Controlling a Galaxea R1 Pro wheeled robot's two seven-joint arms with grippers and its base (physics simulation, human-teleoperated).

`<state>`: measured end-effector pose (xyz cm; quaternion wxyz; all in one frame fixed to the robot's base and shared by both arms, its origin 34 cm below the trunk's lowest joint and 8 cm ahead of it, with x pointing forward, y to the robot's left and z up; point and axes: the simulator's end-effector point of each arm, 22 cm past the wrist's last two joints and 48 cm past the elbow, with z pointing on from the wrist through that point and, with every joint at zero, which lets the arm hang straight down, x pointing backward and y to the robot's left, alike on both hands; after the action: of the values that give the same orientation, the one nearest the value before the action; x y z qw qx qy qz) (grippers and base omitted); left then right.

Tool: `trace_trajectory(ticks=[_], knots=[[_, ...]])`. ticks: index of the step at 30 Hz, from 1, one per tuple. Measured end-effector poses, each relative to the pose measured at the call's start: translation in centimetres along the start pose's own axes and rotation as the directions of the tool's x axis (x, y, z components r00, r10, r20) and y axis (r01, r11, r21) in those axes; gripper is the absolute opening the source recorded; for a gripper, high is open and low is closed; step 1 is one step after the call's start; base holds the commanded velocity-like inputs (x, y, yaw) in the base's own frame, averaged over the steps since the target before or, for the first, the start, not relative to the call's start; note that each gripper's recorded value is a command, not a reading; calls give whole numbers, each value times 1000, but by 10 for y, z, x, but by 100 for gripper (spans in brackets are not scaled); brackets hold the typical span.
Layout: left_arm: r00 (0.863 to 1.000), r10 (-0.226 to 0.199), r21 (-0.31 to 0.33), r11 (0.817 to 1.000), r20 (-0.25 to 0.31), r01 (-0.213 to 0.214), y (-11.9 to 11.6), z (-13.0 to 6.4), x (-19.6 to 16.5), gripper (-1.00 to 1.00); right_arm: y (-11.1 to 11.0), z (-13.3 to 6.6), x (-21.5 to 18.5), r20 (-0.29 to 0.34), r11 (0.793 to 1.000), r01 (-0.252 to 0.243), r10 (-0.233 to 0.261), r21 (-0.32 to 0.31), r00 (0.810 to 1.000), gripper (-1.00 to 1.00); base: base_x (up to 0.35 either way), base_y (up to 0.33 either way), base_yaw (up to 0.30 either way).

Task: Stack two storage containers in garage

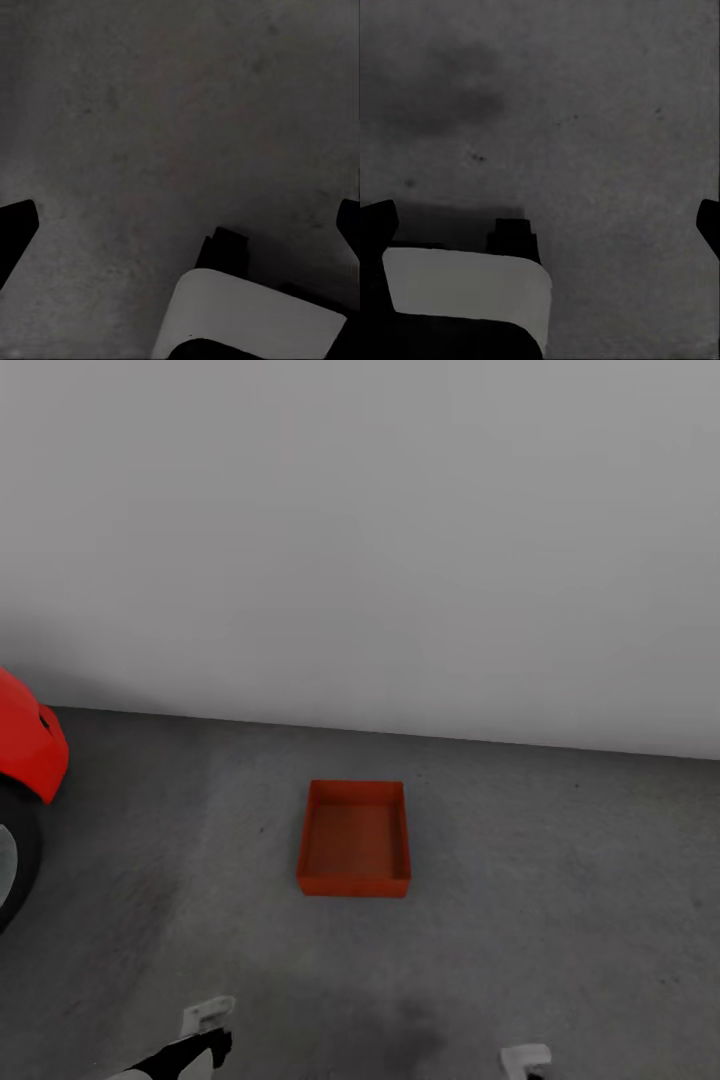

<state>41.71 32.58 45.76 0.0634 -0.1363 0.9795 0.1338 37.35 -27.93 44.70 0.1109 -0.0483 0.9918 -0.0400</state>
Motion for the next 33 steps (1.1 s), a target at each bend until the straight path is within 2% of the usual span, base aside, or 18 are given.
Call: trace_trajectory(ticks=[4, 7, 10, 13, 16, 20, 33], knots=[[992, 34, -28, 999, -121, -37, 26, -1, 97, 100, 11, -17, 89, -140, 1000, 4, -6, -16, 990, 100, 0, 0, 0], [976, 58, -31, 997, -212, -66, 43, -11, 171, 100, 15, -36, 150, -229, 1000, 6, -10, -18, 973, 100, 0, 0, 0], [965, 72, -1, 997, -252, -75, 46, -18, 205, 100, 20, -51, 190, -278, 999, 11, -19, -31, 960, 100, 0, 0, 0], [964, 74, 9, 997, -254, -74, 47, -21, 215, 100, 24, -62, 213, -304, 999, 11, -23, -39, 952, 100, 0, 0, 0], [979, 66, 13, 998, -194, -64, 47, -19, 206, 100, 26, -69, 227, -319, 999, 9, -22, -42, 947, 100, 0, 0, 0], [986, 60, 16, 998, -156, -59, 46, -18, 197, 100, 30, -70, 227, -316, 999, 5, -19, -46, 948, 100, 0, 0, 0], [990, 54, 21, 998, -128, -52, 43, -19, 187, 100, 33, -69, 219, -298, 999, 2, -16, -47, 954, 100, 0, 0, 0]])
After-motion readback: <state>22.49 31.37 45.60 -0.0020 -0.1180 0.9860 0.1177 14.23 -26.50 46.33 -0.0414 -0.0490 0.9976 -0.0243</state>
